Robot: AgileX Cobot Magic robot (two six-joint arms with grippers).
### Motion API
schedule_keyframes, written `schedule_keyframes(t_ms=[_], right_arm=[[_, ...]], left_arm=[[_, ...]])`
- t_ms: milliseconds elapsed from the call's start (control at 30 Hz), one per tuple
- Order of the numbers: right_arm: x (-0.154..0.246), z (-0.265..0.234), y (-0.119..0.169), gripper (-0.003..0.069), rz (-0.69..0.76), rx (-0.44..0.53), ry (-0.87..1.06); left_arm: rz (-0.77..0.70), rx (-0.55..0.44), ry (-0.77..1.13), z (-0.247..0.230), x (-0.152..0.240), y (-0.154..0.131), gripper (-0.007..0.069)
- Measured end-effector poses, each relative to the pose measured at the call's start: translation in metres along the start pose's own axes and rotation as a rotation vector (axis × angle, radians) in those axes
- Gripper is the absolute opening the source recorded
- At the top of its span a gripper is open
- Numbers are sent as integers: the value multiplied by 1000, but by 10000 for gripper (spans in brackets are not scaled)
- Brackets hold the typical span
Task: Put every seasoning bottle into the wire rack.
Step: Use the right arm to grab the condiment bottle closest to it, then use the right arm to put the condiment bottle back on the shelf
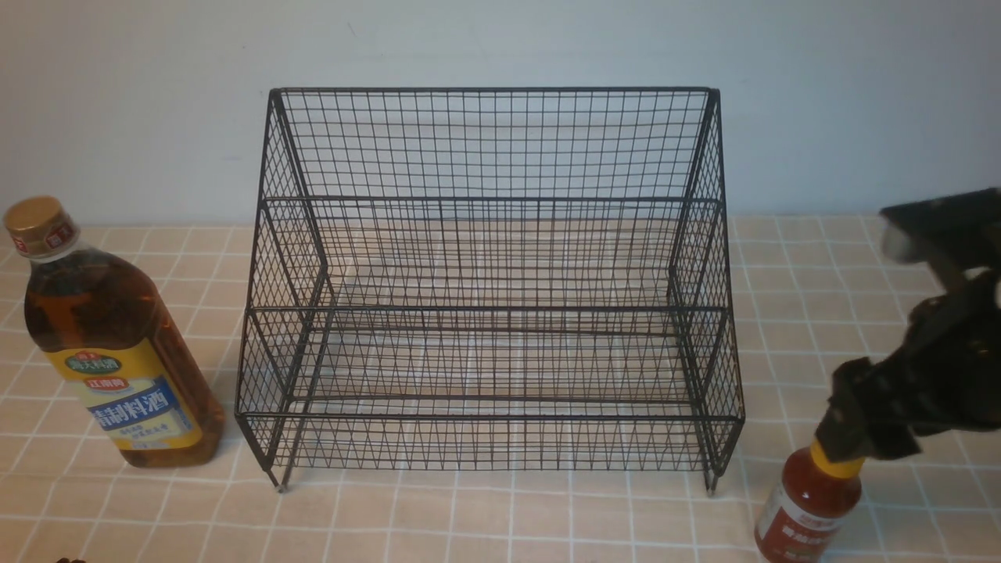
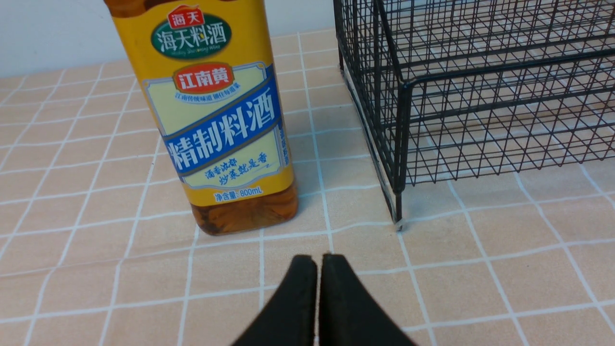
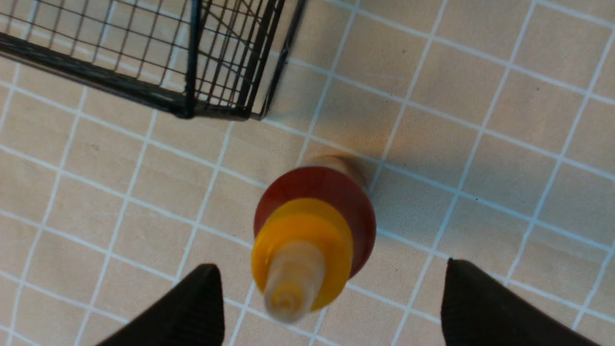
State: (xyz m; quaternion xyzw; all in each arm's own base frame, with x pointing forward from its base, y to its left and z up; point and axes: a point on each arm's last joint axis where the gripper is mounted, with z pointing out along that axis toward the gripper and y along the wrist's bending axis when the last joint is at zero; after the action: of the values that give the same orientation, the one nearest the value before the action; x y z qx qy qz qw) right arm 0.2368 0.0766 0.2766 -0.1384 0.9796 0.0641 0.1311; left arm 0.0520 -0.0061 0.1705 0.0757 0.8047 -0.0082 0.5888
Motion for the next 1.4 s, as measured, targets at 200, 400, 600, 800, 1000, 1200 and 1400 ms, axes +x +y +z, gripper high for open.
schedule_keyframes(t_ms=[200, 400, 600, 800, 1000, 1200, 1400], right_arm=[[-9, 33, -2, 472, 18, -10, 94], [-10, 26, -2, 296, 1, 6, 110], [-24, -50, 3, 296, -34, 27, -90], [-27, -112, 28, 296, -85, -64, -299], [-26, -117, 70, 296, -203, -143, -290], [-51, -66, 82, 296, -210, -56, -164], [-67, -44, 84, 296, -190, -30, -178]], left_arm=[[0, 0, 0, 0, 0, 0, -7], [0, 0, 0, 0, 0, 0, -7], [0, 0, 0, 0, 0, 0, -7], [0, 0, 0, 0, 0, 0, -7], [0, 0, 0, 0, 0, 0, -7], [0, 0, 0, 0, 0, 0, -7], [0, 0, 0, 0, 0, 0, -7]])
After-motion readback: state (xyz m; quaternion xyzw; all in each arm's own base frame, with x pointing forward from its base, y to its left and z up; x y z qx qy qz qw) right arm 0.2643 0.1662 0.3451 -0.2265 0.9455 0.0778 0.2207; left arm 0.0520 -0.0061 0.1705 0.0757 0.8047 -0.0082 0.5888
